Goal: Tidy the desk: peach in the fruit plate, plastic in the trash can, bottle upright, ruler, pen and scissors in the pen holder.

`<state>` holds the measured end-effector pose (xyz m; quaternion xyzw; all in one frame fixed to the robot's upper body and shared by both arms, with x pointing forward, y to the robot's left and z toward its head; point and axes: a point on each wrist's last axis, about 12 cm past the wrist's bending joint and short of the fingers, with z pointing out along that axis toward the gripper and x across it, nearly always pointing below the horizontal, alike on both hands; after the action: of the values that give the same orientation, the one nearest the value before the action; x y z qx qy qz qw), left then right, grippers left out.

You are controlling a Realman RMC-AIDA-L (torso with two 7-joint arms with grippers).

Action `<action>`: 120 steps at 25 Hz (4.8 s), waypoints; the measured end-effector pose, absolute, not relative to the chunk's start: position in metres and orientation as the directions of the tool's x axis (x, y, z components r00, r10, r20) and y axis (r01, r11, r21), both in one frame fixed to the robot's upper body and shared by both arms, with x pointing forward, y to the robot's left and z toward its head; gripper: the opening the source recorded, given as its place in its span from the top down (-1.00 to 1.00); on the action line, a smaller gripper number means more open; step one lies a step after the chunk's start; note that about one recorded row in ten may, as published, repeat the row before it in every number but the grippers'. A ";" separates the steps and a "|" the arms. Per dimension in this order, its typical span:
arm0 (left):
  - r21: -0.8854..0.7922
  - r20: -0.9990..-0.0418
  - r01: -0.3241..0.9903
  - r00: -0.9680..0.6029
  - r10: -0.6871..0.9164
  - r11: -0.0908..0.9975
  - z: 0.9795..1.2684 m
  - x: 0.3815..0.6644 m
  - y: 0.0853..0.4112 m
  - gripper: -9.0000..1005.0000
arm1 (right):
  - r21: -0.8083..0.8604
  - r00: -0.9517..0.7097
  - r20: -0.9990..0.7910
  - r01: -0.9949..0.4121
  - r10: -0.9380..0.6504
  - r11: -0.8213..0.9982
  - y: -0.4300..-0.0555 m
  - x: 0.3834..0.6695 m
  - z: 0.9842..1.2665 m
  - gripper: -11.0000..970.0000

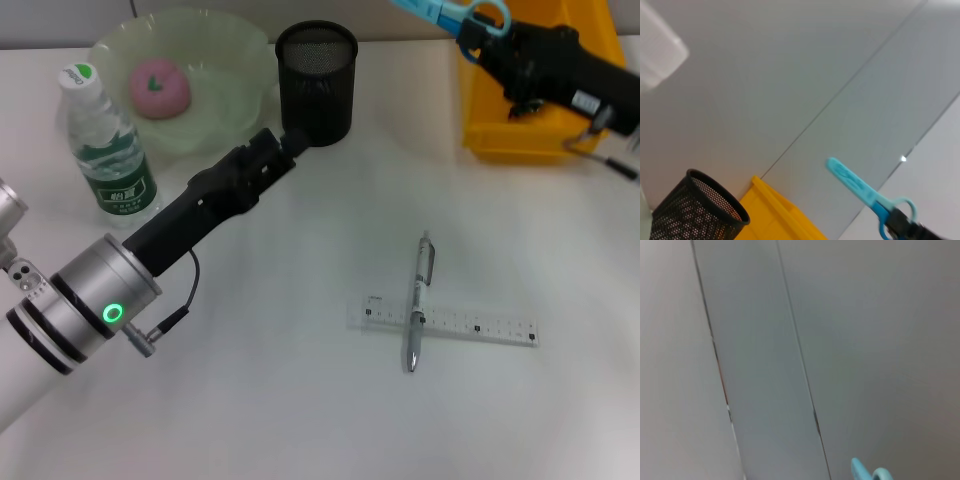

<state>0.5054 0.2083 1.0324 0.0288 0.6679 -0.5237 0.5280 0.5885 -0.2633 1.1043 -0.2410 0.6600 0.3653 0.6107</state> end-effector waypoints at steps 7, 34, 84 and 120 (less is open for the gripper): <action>-0.539 -0.838 0.661 -0.360 -0.410 0.521 1.029 0.500 0.215 -0.45 | 0.241 -0.313 -0.950 -0.754 -0.012 0.611 -0.267 0.634 1.144 0.80; -0.484 -0.873 0.671 -0.320 -0.369 0.562 1.024 0.495 0.219 -0.45 | -0.046 -0.419 -0.685 -0.792 -0.596 0.609 -0.141 0.702 1.195 0.77; -0.290 -0.949 0.832 -0.314 -0.029 0.474 1.037 0.491 0.272 -0.45 | 0.253 -0.364 -0.623 -0.931 -0.693 0.263 -0.183 0.604 1.172 -0.69; -0.299 -0.943 0.832 -0.333 -0.011 0.467 1.036 0.490 0.275 -0.45 | 0.064 -0.048 -0.499 -0.998 -0.865 0.018 -0.140 0.582 1.103 -0.43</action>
<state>0.4904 0.2748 1.0359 0.2944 0.6976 -0.4240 0.4969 0.5825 -0.1397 1.1034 -0.6705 0.6946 0.2036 0.1628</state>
